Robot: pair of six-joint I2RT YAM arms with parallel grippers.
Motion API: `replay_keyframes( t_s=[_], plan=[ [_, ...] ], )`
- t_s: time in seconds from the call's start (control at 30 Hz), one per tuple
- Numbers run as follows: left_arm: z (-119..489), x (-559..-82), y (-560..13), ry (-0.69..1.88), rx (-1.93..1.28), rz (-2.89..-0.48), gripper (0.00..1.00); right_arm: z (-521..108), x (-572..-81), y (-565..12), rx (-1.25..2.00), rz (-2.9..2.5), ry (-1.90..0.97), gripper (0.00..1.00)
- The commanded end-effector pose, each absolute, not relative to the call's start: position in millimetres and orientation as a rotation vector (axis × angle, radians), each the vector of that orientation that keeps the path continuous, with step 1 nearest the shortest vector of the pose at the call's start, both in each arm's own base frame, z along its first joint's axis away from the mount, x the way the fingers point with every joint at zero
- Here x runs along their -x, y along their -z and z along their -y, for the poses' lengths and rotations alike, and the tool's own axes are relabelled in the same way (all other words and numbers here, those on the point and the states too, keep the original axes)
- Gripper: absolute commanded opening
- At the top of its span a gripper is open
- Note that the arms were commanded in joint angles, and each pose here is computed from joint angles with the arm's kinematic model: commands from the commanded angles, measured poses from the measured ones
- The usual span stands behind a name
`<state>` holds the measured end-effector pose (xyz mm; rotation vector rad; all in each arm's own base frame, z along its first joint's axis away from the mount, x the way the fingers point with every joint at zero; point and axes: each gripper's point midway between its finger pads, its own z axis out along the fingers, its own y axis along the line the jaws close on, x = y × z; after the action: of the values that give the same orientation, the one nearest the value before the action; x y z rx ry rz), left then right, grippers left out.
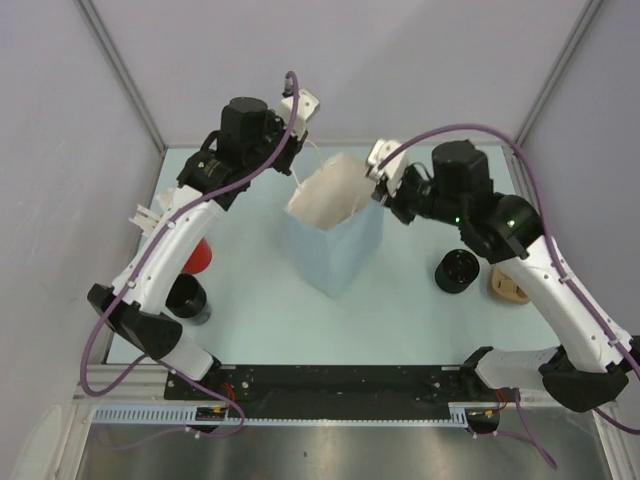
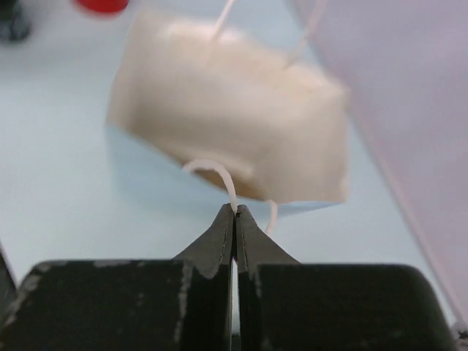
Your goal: Pack the takeout coffee
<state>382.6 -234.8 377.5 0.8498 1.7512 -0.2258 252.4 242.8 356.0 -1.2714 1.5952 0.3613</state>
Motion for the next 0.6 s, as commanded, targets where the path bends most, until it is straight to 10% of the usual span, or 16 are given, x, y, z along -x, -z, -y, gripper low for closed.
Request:
replay_keyframes(
  t_s=[0.0,0.57],
  plan=[
    [234.3,-391.5,-360.4,0.243,-0.770,-1.834,0.00,-240.6,-279.9,-445.5,0.974,-1.488,-0.351,0.00],
    [230.4,-388.3,-299.4,0.207,-0.846,-1.916,0.00,-274.4,-288.0,-364.8,1.131,-1.599,-0.371,0.00]
  ],
)
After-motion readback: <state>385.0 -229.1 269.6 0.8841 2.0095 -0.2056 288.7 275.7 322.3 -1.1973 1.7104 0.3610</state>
